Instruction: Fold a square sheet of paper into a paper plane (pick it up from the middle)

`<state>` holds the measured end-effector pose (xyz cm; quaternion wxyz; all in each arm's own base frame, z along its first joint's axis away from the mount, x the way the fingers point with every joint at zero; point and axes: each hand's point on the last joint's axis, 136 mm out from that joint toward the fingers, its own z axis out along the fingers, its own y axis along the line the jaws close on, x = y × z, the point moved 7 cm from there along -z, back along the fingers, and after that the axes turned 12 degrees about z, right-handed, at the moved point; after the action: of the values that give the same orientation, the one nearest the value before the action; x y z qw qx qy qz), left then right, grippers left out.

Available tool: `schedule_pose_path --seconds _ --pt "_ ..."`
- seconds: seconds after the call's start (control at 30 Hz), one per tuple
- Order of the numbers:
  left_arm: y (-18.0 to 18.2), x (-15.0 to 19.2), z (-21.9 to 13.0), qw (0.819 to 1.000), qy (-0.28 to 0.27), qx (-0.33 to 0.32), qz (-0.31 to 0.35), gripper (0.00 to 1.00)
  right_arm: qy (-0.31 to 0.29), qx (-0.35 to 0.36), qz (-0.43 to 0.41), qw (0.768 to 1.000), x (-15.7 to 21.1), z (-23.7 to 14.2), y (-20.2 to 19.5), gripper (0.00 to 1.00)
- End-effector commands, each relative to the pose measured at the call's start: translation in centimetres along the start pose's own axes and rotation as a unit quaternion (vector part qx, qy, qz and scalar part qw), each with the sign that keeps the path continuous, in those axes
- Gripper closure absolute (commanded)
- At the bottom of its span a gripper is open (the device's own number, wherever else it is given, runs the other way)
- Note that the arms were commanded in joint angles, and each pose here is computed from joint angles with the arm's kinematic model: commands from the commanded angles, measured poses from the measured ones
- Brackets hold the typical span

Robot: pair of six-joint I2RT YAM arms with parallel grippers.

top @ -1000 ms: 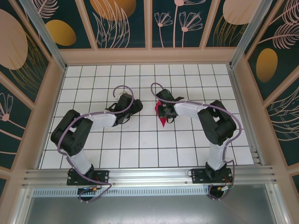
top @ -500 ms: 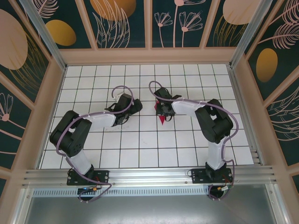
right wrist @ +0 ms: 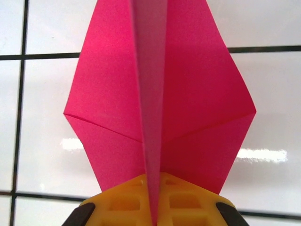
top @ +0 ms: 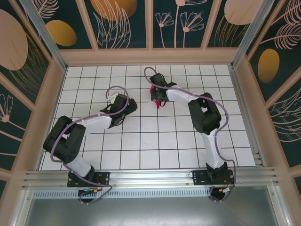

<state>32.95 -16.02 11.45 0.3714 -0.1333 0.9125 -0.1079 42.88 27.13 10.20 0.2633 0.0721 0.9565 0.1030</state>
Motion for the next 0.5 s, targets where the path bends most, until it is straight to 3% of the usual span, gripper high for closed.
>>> schedule_pose_path --seconds 0.0,0.47 --pt "0.6 -0.1 -0.3 1.0 -0.003 -0.017 0.01 0.01 0.016 0.016 -0.025 0.999 0.0 1.1 0.1 0.92" --pt "0.5 0.7 0.1 1.0 0.012 0.003 -0.002 0.01 0.05 0.048 -0.015 0.997 2.2 3.8 -0.9 0.86"
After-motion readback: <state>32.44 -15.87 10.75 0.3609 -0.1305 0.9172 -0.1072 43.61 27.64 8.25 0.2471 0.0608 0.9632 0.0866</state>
